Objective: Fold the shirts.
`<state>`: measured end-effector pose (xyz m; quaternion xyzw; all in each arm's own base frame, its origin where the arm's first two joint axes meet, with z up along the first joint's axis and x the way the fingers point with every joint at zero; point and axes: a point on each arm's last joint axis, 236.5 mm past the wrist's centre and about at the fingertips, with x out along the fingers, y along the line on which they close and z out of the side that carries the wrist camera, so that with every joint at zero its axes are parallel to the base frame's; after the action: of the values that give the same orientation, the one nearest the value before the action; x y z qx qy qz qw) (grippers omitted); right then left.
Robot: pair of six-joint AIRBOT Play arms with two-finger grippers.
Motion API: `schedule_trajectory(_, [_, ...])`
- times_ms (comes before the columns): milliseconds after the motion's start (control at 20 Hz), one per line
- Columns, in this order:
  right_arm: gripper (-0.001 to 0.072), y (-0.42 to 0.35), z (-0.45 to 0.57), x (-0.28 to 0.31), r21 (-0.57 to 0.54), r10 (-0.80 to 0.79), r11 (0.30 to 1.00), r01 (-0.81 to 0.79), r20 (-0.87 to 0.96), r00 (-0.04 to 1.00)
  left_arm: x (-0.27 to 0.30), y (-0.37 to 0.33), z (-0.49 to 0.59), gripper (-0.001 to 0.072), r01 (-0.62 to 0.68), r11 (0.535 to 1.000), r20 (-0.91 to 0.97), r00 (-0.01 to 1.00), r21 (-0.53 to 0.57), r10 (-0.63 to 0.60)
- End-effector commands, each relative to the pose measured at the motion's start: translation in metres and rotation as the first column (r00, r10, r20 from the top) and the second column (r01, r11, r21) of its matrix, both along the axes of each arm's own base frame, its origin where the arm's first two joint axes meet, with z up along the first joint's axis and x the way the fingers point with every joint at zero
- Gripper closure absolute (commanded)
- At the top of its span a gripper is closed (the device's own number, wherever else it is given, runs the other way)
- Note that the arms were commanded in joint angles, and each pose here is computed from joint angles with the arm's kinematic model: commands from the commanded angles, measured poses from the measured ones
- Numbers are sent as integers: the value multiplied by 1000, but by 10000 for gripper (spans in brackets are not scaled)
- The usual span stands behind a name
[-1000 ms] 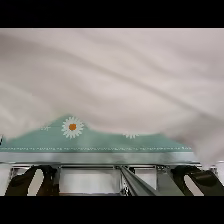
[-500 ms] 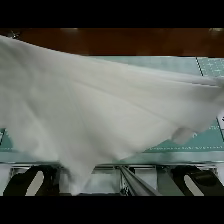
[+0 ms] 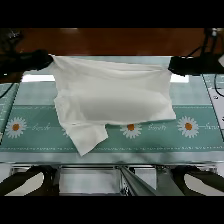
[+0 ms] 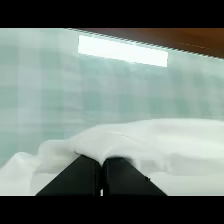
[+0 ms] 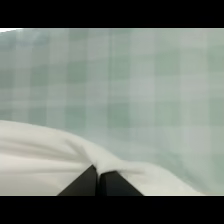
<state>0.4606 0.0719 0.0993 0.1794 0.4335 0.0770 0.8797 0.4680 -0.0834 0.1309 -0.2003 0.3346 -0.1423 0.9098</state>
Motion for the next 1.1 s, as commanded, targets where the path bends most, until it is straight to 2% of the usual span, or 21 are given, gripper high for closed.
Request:
schedule_trajectory(0, [687,8,-43,70,219,-52,974,63,-57,997,37,-25,-53,677,-27,998,-50,998,-54,24])
schedule_trajectory(50, [683,11,-46,83,288,-59,954,78,-74,995,41,-33,-60,647,-17,998,-66,998,-67,12])
schedule_trajectory(100, [530,11,-46,92,349,-65,932,93,-91,994,44,-40,-64,403,-1,998,-76,997,-68,-4])
schedule_trajectory(150, [201,10,-43,96,402,-61,910,101,-111,992,44,-43,-64,15,14,998,-85,996,-67,-20])
schedule_trajectory(200, [84,3,-38,95,438,-49,893,103,-131,990,42,-40,-62,8,36,997,-106,994,-63,-42])
schedule_trajectory(300, [84,-27,-26,73,417,16,907,50,-154,988,22,-17,-60,7,106,994,-202,973,-28,-109])
schedule_trajectory(400, [84,-71,-27,30,349,66,937,22,-238,969,-27,24,-82,8,208,978,-394,899,0,-191])
schedule_trajectory(550, [84,-146,-52,-55,106,-40,990,95,-431,901,-104,78,-119,8,65,989,-650,748,-132,-135])
schedule_trajectory(650, [84,-154,-79,-108,36,-63,995,89,-448,892,-150,95,-147,8,-60,985,-715,695,-164,-76])
schedule_trajectory(700, [84,-148,-94,-123,51,-114,988,147,-412,904,-169,101,-164,8,-149,974,-742,670,-170,-27])
schedule_trajectory(800, [84,-123,-109,-135,179,-219,942,282,-307,926,-200,93,-194,8,-278,929,-763,647,-245,-7])
schedule_trajectory(900, [84,-85,-113,-150,323,-200,900,294,-292,935,-220,71,-211,8,-332,875,-760,647,-353,-61])
schedule_trajectory(1050, [84,-64,-118,-166,381,-151,881,280,-335,930,-217,46,-222,8,-352,826,-706,704,-440,-75])
